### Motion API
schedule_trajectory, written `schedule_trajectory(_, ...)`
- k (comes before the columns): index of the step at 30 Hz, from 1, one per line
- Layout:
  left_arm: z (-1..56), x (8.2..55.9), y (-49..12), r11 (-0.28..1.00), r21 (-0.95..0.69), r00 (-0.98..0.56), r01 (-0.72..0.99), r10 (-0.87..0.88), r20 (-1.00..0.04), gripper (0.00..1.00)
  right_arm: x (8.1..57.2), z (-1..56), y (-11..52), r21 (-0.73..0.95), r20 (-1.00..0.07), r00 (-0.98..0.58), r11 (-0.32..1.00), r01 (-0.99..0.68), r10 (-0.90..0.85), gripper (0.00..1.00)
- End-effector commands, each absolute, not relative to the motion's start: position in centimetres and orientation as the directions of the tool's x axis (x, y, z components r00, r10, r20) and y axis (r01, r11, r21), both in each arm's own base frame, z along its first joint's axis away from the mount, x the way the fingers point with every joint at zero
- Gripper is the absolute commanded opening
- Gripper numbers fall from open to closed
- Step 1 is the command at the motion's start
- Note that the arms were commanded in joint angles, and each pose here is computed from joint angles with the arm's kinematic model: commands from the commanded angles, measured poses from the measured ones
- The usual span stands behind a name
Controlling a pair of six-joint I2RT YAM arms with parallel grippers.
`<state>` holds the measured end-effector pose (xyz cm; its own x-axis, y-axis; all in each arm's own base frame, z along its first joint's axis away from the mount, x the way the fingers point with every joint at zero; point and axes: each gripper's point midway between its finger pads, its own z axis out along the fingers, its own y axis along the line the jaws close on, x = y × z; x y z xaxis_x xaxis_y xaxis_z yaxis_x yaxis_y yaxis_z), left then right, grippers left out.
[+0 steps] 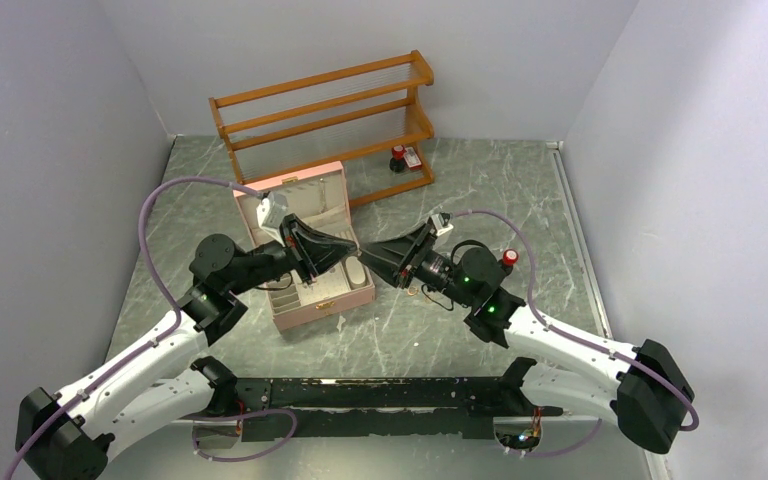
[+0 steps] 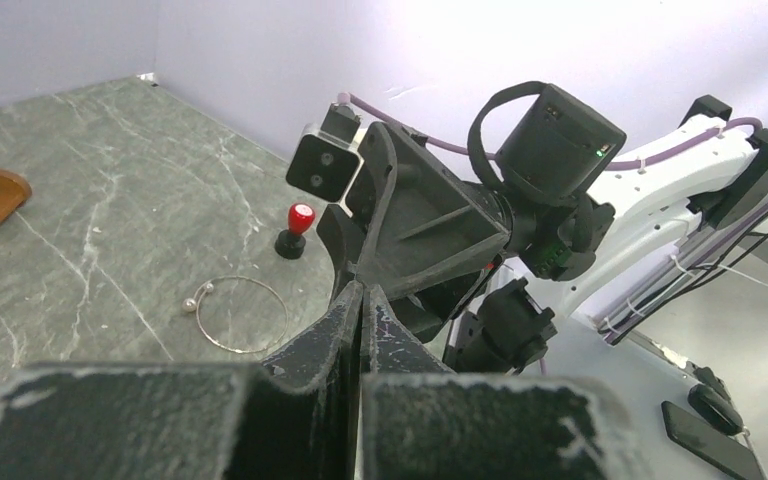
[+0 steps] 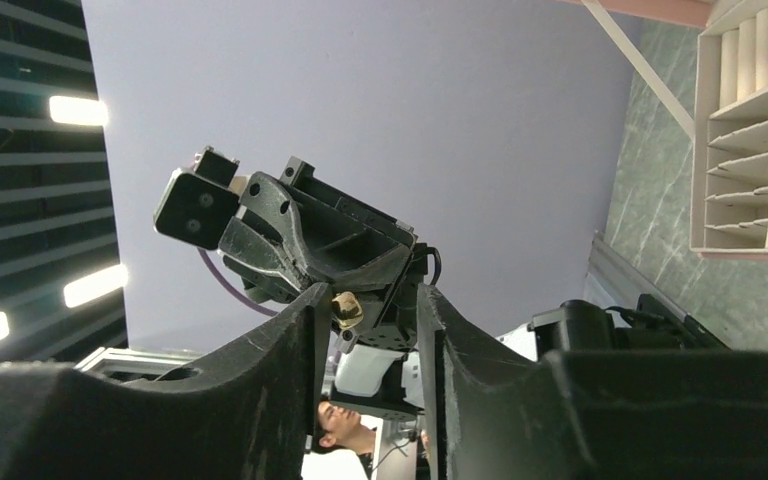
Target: Organize the mixed jewelry
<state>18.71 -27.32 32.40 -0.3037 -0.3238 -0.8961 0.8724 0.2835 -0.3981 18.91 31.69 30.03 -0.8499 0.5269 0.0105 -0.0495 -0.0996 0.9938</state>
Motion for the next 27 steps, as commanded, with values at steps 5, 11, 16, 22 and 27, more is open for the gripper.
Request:
schedule_trajectory(5, 34.2, 18.1, -27.3, 0.237, -0.35, -0.253, 0.906, -0.359, -0.899, 0.05, 18.6, 32.2, 31.4, 0.984, 0.022, -0.855, -0.163, -0.074, 0.519, 0.42)
schedule_trajectory(11, 34.1, 18.2, -27.4, 0.23, -0.379, -0.281, 0.896, -0.367, -0.887, 0.05, 18.5, 33.0, 31.0, 0.973, 0.015, -0.851, -0.203, -0.108, 0.524, 0.52)
schedule_trajectory(16, 33.8, 19.1, -27.5, 0.244, -0.517, -0.4, 0.821, -0.401, -0.824, 0.05, 18.4, 33.9, 30.5, 0.954, -0.044, -0.834, -0.224, -0.198, 0.55, 0.55)
schedule_trajectory(22, 32.2, 20.2, -27.7, 0.283, -0.746, -0.631, 0.602, -0.404, -0.662, 0.05, 19.1, 33.4, 29.4, 0.953, -0.166, -0.761, -0.097, -0.288, 0.627, 0.59)
schedule_trajectory(27, 32.0, 20.1, -27.9, 0.27, -0.806, -0.695, 0.527, -0.408, -0.592, 0.05, 18.9, 32.8, 28.9, 0.951, -0.201, -0.745, -0.057, -0.305, 0.636, 0.61)
